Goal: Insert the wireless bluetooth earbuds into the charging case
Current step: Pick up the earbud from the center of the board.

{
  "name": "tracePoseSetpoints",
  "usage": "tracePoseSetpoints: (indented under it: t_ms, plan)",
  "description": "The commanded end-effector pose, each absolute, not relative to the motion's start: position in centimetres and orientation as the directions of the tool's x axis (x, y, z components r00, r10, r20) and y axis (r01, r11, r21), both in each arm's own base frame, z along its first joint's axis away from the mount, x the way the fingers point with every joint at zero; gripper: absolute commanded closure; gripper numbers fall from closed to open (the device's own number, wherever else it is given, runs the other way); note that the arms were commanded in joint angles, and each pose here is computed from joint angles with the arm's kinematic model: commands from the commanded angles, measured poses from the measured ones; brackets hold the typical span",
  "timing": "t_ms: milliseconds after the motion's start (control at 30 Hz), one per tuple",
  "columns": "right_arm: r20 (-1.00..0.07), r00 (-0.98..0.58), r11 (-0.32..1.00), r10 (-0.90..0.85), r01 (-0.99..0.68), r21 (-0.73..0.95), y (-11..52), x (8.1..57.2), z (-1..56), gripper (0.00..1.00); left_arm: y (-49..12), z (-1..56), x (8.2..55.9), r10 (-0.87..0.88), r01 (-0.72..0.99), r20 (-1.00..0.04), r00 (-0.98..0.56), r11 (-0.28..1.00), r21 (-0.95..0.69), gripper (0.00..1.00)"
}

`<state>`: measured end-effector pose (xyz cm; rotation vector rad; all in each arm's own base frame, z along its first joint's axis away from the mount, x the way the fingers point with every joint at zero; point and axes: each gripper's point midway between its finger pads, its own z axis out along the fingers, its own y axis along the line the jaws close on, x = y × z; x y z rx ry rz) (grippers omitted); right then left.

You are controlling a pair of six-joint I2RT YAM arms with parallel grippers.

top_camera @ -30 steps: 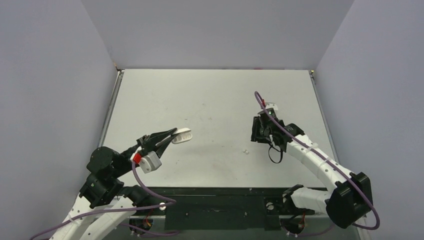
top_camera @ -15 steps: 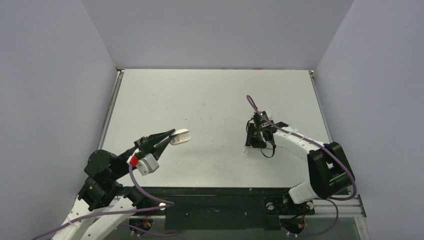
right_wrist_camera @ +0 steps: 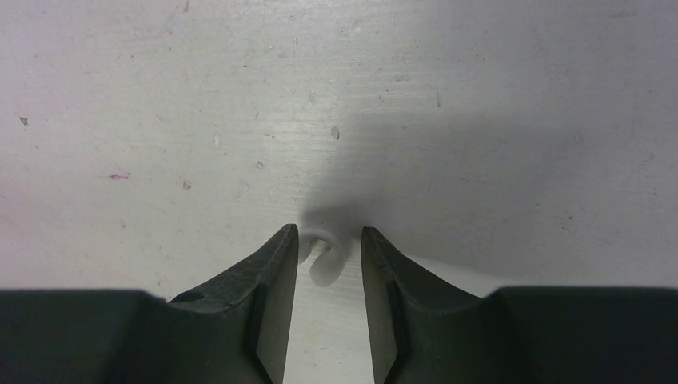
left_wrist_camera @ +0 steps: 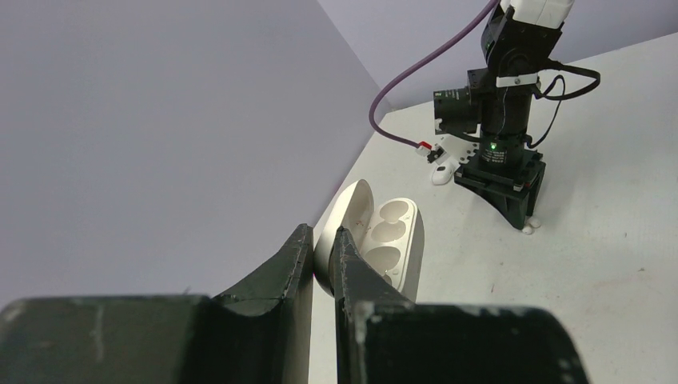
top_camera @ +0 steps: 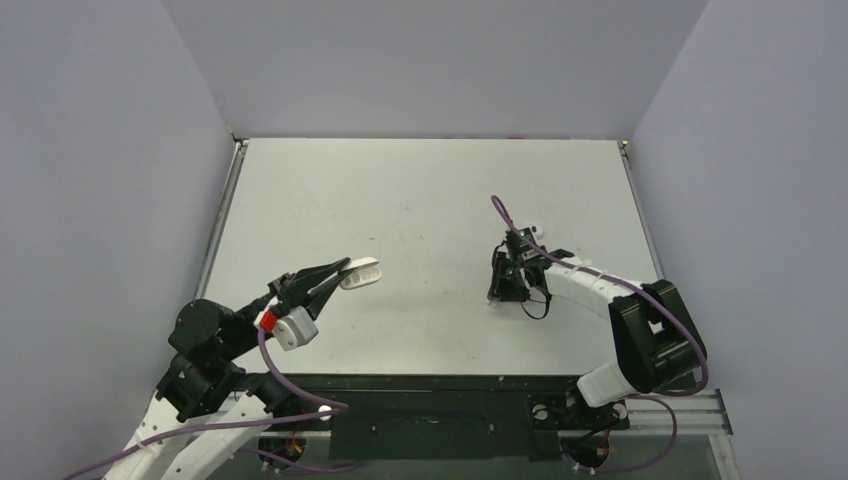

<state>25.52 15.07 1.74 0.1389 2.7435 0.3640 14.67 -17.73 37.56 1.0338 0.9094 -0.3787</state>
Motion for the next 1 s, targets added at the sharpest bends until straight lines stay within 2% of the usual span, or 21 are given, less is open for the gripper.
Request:
tracePoseSetpoints:
  t_ms: [0,133,467,667,967]
  plan:
    - [-0.355,-0.922,0.958,0.153,0.051,0.282,15.1,25.5,1.9,0.7,-17.7,38.7,14.6,0.111,0.64,-0.78,0.615,0.508,0.577,1.0]
    - [-0.345,-0.925,0.95,0.158,0.047,0.307,15.5,25.2,2.1,0.73,-17.8,38.9,14.6,0.108,0.638,-0.777,0.621,0.506,0.58,1.0]
    - [-0.337,-0.929,0.936,0.15,0.024,0.351,16.1,24.1,3.1,0.68,-17.8,38.9,14.6,0.11,0.637,-0.774,0.624,0.501,0.585,1.0]
    - [-0.34,-0.932,0.939,0.124,0.0,0.344,16.1,24.1,2.8,0.77,-17.8,38.9,14.6,0.109,0.638,-0.774,0.624,0.5,0.585,1.0]
    - [-0.375,-0.915,0.942,0.149,0.017,0.334,15.4,24.9,4.1,0.73,-17.7,39.0,14.5,0.112,0.637,-0.773,0.624,0.499,0.587,1.0]
